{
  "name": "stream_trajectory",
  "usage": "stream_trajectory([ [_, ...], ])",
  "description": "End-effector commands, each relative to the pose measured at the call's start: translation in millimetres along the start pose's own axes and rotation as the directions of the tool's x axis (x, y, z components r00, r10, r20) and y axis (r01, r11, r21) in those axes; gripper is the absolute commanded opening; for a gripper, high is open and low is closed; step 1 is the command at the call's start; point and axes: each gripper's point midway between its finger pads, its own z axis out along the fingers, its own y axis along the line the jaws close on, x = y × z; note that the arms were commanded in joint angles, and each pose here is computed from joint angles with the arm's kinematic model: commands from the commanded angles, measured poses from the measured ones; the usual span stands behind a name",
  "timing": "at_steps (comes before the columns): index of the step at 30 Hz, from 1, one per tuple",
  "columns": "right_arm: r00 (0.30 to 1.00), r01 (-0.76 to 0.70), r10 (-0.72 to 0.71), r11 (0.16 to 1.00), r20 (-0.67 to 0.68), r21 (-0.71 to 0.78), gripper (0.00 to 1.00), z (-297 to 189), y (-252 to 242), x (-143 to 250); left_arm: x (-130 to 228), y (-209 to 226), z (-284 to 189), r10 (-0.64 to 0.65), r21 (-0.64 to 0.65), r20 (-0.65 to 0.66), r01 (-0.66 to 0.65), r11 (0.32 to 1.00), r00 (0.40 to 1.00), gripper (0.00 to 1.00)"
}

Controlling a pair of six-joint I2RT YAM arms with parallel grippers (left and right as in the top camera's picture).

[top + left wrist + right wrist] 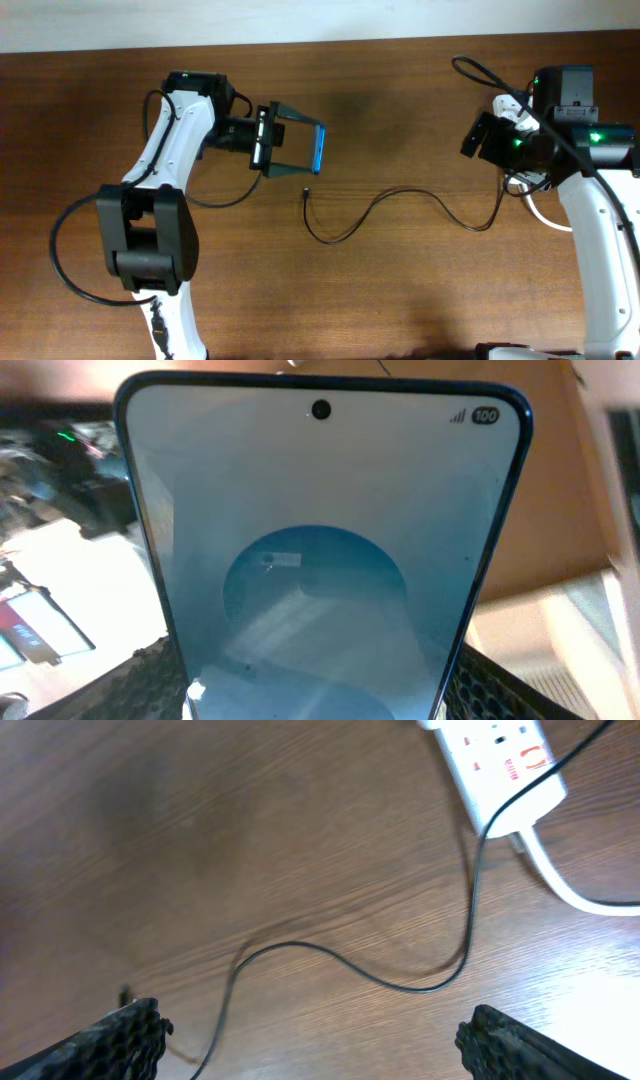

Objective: Plug charger to phone and switch on socket
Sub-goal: 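Move the right gripper to the phone and grasp its side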

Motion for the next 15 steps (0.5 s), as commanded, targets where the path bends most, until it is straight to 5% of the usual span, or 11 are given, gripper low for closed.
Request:
stream_trajectory([
  [1,0.998,0.041,-0.046,0.992,-0.045,-0.120,0.98,0.5,21.2,4.5,-33.4,22.8,-8.8,-0.110,-0.141,0.226,0.144,0.980,0.968,0.00],
  [8,0.981,0.086,-0.135,0.948,-0.142,-0.307,0.99,13.0,73.7,27.3,-94.9,45.0,-40.8,-0.212,-0.147,0.612,0.373,0.916,0.762,0.00],
  [11,0.960,0.146,-0.228,0.906,-0.165,-0.398,1.00,22.6,113.3,45.1,-102.3,40.4,-44.0,-0.203,-0.128,0.639,0.363,0.923,0.742,0.00],
  [15,0.947,0.083,-0.220,0.872,-0.234,-0.482,0.88,37.3,156.9,63.8,-110.6,35.9,-48.6,-0.208,-0.099,0.673,0.365,0.926,0.709,0.00],
])
